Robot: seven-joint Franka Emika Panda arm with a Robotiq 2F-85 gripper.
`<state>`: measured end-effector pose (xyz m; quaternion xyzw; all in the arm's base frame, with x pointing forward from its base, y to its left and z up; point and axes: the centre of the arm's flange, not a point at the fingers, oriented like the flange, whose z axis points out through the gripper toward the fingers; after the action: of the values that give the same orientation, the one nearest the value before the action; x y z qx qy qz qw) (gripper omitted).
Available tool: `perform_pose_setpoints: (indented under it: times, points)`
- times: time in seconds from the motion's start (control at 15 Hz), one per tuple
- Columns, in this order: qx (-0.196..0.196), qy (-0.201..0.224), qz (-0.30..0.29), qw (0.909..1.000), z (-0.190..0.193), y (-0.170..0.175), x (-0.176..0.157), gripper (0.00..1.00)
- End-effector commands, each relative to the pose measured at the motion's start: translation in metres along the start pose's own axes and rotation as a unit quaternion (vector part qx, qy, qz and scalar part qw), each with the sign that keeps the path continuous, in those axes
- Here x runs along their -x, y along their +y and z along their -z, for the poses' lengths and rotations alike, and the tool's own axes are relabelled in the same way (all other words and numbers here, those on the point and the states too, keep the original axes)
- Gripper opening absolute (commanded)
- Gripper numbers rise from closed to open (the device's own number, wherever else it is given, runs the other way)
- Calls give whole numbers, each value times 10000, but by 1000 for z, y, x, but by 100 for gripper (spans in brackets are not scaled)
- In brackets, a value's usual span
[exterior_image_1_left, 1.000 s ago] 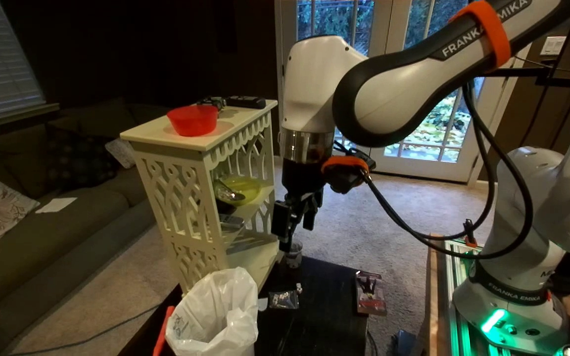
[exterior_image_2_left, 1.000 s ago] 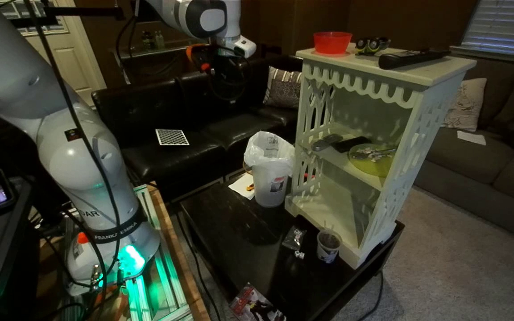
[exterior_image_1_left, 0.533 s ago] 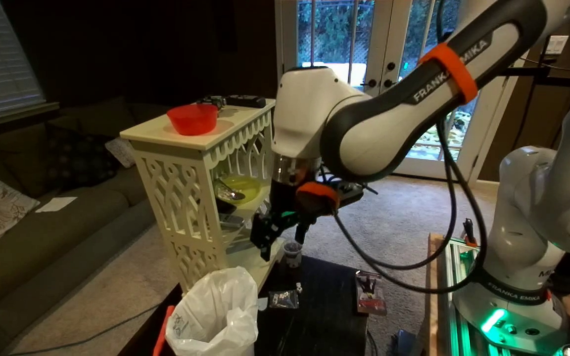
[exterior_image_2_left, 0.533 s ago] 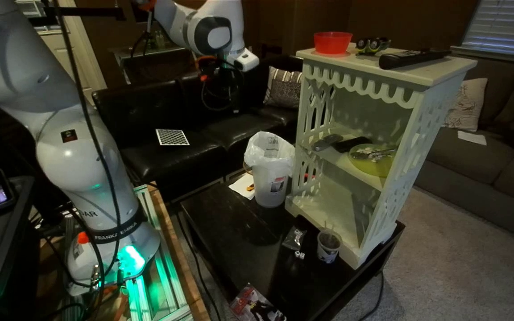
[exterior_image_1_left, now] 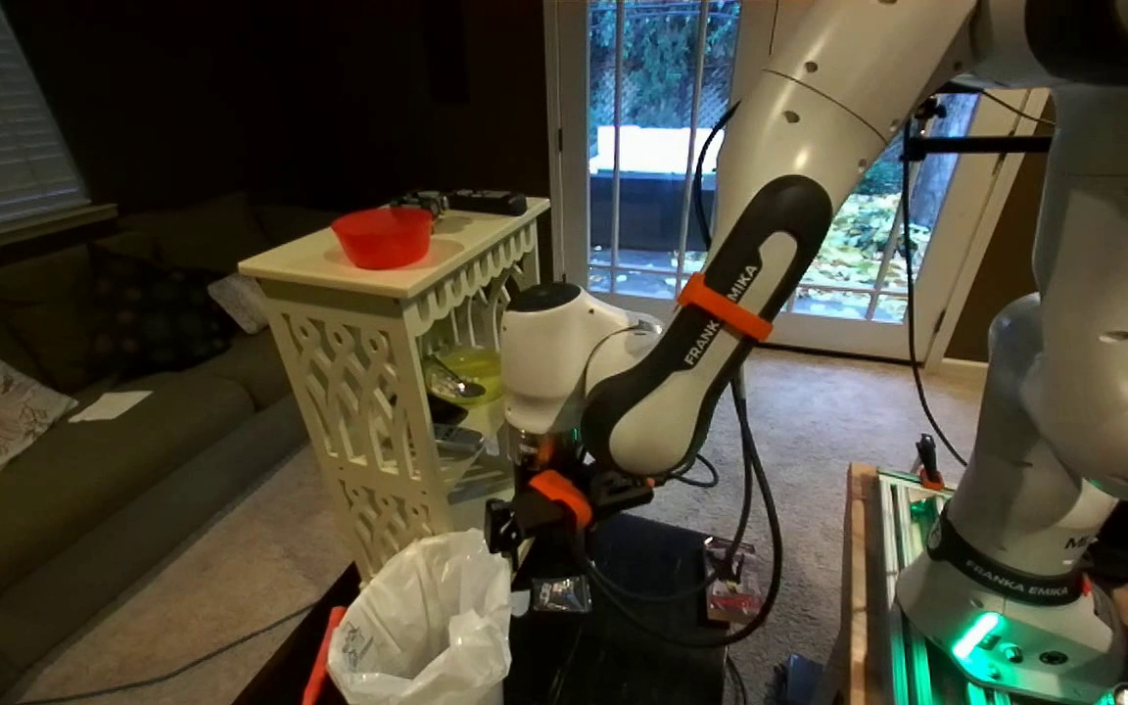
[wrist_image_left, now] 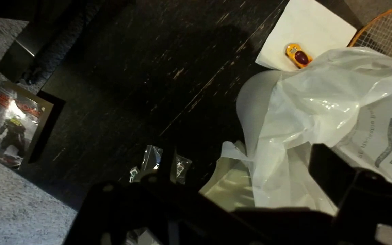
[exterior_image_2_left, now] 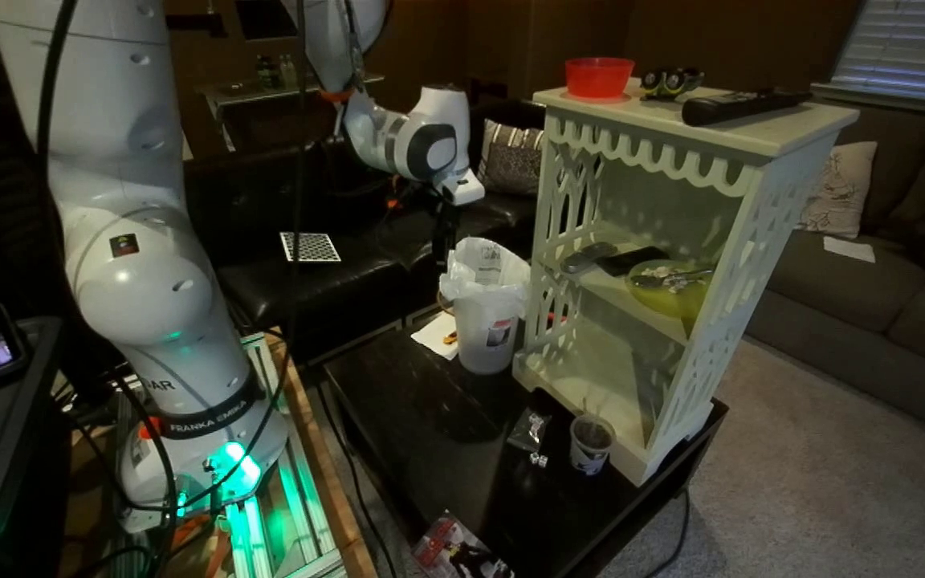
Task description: Move the trash bin to the bottom left corner of the table
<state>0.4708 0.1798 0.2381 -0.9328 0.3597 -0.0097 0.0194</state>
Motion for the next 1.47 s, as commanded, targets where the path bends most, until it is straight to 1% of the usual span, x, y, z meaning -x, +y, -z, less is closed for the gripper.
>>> perform_pose_setpoints:
  times: [0.0,0.13,0.2,0.27,0.33,0.4,0.47,0.53,0.6,0.73,1.0,1.07,1.13,1.27,1.33,1.4]
  points:
    - [-7,10,23,10000,1,-1,1,100]
    - [-66,66,56,9999,10,-2,3,100]
    - [-55,67,-310,9995,3,-14,1,100]
    - [29,155,-614,9980,-7,-22,-4,100]
    - [82,65,-865,9962,-20,-34,-9,100]
    - [152,96,-1172,9929,-32,-46,-12,100]
    - [213,106,-1347,9906,-45,-57,-13,100]
    - [345,223,-1485,9881,-57,-68,-11,100]
    - [468,231,-1589,9859,-67,-76,-10,100]
    - [581,346,-1823,9809,-89,-93,-7,100]
    - [716,422,-2036,9755,-122,-113,-6,100]
    - [763,433,-2073,9743,-129,-115,-7,91]
    - [789,449,-2108,9733,-133,-116,-8,74]
    - [811,486,-2167,9716,-140,-117,-11,59]
    - [827,495,-2197,9708,-143,-118,-13,50]
    - [831,509,-2224,9701,-145,-118,-15,44]
